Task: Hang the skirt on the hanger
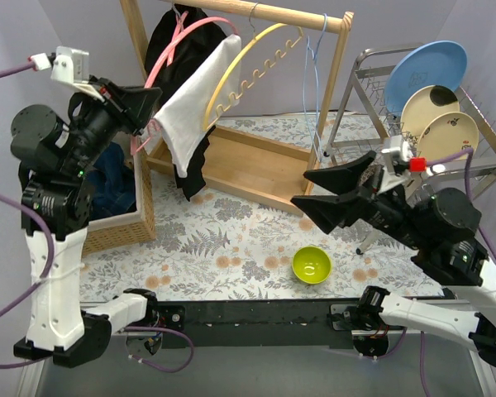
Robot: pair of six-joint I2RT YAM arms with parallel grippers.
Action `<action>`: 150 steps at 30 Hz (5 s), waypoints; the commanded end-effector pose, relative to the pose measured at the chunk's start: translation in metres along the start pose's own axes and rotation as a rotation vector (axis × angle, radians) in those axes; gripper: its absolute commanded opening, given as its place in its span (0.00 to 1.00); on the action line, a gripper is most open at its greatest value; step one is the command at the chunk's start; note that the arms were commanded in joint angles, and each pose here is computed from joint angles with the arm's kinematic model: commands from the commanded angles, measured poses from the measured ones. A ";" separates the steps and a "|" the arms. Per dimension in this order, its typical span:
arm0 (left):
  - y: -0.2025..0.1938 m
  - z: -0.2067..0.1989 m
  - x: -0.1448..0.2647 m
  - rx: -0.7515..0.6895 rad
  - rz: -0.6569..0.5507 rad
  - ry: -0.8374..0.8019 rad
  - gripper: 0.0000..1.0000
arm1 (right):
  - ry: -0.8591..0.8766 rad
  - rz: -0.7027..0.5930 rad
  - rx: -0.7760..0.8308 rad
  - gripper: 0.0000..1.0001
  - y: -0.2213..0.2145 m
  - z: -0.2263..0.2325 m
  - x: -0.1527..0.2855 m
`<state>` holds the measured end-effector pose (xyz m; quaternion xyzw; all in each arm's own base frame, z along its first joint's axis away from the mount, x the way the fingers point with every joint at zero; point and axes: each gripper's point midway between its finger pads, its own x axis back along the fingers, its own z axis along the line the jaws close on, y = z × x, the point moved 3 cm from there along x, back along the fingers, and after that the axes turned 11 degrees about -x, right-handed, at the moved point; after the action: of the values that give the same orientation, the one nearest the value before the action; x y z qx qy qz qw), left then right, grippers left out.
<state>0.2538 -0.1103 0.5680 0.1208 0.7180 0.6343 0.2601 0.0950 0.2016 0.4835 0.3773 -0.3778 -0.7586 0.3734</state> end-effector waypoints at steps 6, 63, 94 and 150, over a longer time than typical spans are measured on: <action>0.025 -0.010 0.065 -0.018 -0.062 0.114 0.00 | 0.066 0.201 -0.144 0.67 -0.031 0.012 -0.054; 0.034 -0.006 0.163 0.124 -0.145 0.412 0.00 | -0.125 -0.029 0.144 0.01 -0.130 0.061 -0.182; 0.033 0.052 0.168 -0.024 -0.117 0.763 0.00 | 0.593 -0.579 0.201 0.01 0.053 0.228 -0.069; 0.116 0.009 0.186 0.078 -0.470 0.561 0.00 | 0.039 -0.557 0.215 0.01 0.018 0.093 -0.234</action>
<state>0.1031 0.0302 0.6170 -0.2337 0.7748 0.5813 0.0852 0.0778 0.4184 0.6095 0.5585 -0.3812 -0.7253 0.1294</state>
